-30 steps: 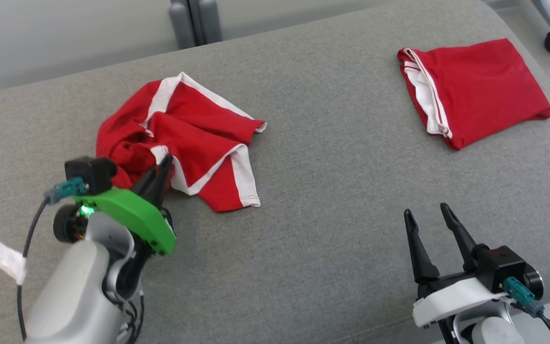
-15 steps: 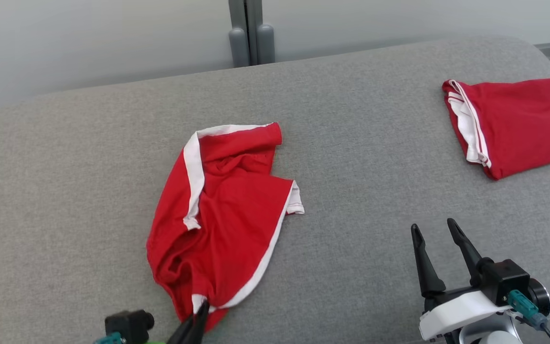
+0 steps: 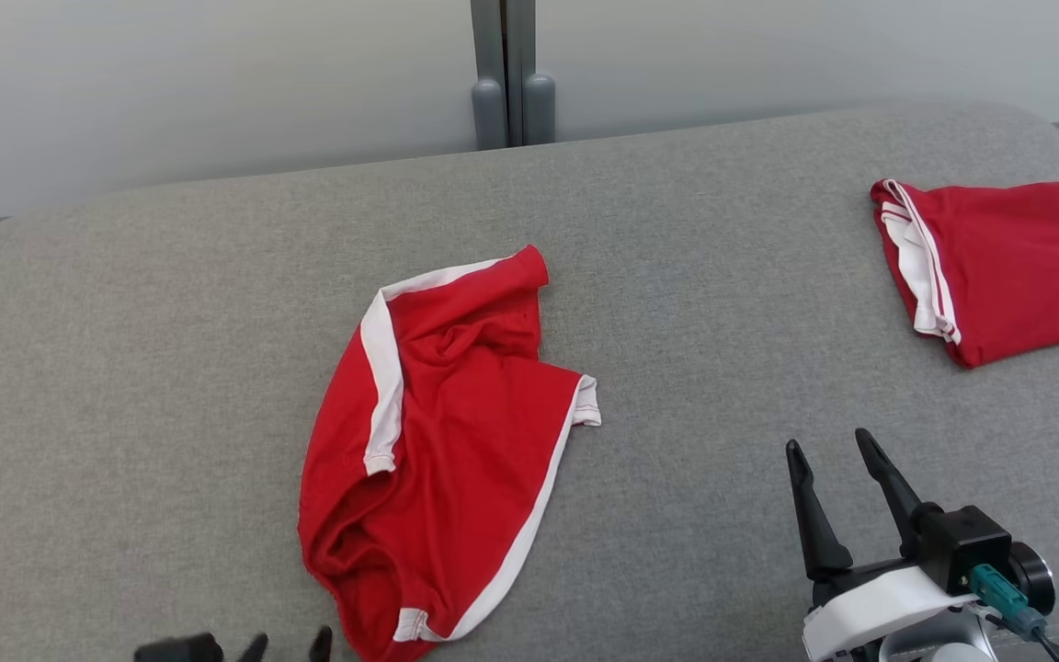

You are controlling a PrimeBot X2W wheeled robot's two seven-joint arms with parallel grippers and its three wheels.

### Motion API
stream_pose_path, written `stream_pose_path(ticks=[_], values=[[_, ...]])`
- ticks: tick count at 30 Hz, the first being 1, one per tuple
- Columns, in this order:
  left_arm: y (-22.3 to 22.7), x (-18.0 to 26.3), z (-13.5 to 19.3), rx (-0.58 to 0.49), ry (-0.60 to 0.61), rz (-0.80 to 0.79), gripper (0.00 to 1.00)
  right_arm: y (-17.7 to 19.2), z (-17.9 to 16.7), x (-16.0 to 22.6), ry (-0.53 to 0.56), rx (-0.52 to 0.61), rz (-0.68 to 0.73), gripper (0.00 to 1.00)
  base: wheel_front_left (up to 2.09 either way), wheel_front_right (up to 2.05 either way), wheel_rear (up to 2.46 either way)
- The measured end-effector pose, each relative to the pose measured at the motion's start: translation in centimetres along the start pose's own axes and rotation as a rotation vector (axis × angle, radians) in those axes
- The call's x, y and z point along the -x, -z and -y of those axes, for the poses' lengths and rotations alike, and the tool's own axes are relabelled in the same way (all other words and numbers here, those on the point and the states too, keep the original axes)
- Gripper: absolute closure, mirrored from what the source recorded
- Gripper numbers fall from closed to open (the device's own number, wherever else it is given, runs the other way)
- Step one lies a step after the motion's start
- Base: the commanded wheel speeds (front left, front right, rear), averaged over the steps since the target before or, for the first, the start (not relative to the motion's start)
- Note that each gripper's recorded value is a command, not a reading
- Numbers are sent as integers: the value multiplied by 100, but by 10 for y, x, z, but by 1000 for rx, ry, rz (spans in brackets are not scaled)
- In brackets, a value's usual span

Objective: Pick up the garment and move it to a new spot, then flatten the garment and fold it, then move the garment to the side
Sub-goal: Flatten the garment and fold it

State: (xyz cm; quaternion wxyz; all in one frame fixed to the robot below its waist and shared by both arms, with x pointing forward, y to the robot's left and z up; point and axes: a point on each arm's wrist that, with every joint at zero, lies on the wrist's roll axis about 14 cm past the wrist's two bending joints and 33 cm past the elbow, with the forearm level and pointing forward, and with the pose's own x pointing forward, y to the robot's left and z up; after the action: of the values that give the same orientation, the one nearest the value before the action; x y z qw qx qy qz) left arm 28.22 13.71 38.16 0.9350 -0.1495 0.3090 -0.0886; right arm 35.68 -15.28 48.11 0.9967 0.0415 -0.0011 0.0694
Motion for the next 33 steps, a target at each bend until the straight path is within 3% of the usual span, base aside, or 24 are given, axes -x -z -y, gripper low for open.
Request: stream_pose_path(ticks=[3,6,16,21,26,33], values=[[-33,-4,2,-13,-5,78,0,2,0,0,0,-3,-5,0,0,0,0],[-59,-12,16,-97,37,107,0,2,1,1,6,-7,-7,0,0,0,0],[-119,-72,134,-343,391,138,0,-4,12,-14,34,-12,12,0,0,0,0],[-120,-111,172,-483,483,64,0,-2,26,-15,78,-32,7,0,0,0,0],[-109,-143,193,-555,533,-23,0,5,43,-8,137,-47,-17,0,0,0,0],[-70,-177,186,-702,533,-183,0,9,67,8,226,-46,-37,0,0,0,0]])
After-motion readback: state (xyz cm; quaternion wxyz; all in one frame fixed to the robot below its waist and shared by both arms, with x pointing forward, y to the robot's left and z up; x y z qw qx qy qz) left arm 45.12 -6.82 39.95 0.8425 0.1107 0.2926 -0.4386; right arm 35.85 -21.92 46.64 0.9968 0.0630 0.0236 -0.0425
